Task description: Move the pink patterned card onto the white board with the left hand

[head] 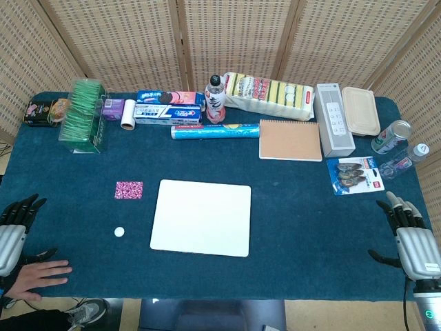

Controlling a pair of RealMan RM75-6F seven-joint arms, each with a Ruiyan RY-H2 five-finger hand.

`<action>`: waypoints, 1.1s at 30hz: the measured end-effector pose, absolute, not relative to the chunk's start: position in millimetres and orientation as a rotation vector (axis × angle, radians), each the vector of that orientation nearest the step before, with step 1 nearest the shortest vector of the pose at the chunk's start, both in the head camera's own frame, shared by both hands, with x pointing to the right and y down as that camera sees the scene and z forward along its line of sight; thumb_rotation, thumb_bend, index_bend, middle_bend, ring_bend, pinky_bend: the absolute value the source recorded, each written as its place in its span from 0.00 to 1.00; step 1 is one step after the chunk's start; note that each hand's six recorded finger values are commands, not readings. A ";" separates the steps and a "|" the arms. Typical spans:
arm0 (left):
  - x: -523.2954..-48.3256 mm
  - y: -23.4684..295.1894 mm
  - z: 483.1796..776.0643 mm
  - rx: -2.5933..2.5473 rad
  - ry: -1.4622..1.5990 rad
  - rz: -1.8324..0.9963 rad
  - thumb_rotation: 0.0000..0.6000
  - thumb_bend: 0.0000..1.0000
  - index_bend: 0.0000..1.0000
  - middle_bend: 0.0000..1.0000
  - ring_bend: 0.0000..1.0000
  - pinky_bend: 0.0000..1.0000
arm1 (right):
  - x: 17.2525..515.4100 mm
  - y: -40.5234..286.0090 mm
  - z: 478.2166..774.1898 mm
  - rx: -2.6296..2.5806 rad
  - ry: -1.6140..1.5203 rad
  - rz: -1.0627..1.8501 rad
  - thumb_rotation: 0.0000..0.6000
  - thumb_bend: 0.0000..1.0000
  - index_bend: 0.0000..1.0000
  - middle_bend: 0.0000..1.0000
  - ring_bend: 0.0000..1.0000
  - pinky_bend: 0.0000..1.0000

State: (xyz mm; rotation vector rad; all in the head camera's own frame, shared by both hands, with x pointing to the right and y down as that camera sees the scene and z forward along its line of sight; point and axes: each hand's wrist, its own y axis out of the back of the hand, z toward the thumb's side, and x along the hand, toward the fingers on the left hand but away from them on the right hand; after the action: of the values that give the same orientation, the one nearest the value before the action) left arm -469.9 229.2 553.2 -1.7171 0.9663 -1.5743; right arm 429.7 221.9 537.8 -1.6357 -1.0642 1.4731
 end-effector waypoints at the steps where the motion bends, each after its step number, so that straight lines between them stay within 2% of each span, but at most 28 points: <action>1: -470.0 229.4 553.5 -1.717 0.964 -1.576 1.00 0.12 0.00 0.00 0.00 0.02 | 429.6 221.9 538.1 -1.637 -1.063 1.474 1.00 0.00 0.10 0.00 0.00 0.00; 17: -474.0 224.3 557.2 -1.730 0.968 -1.598 1.00 0.12 0.00 0.00 0.00 0.02 | 431.6 221.0 537.9 -1.634 -1.076 1.489 1.00 0.00 0.10 0.00 0.00 0.00; 23: -465.4 206.8 571.8 -1.786 0.902 -1.580 1.00 0.11 0.00 0.00 0.00 0.02 | 433.8 220.1 535.9 -1.640 -1.092 1.490 1.00 0.00 0.10 0.00 0.00 0.00; 29: -445.0 172.3 581.2 -1.788 0.783 -1.527 1.00 0.11 0.00 0.00 0.00 0.02 | 436.7 218.4 534.0 -1.647 -1.109 1.487 1.00 0.00 0.10 0.00 0.00 0.00; 33: -423.6 141.2 586.7 -1.757 0.738 -1.455 1.00 0.12 0.07 0.00 0.00 0.02 | 438.5 217.6 533.7 -1.653 -1.113 1.488 1.00 0.00 0.10 0.00 0.00 0.00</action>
State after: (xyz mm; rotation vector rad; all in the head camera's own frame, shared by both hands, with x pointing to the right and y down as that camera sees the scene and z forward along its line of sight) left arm -423.6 141.2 586.7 -1.7567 0.7376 -1.4546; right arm 438.5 217.6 533.7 -1.6532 -1.1133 1.4881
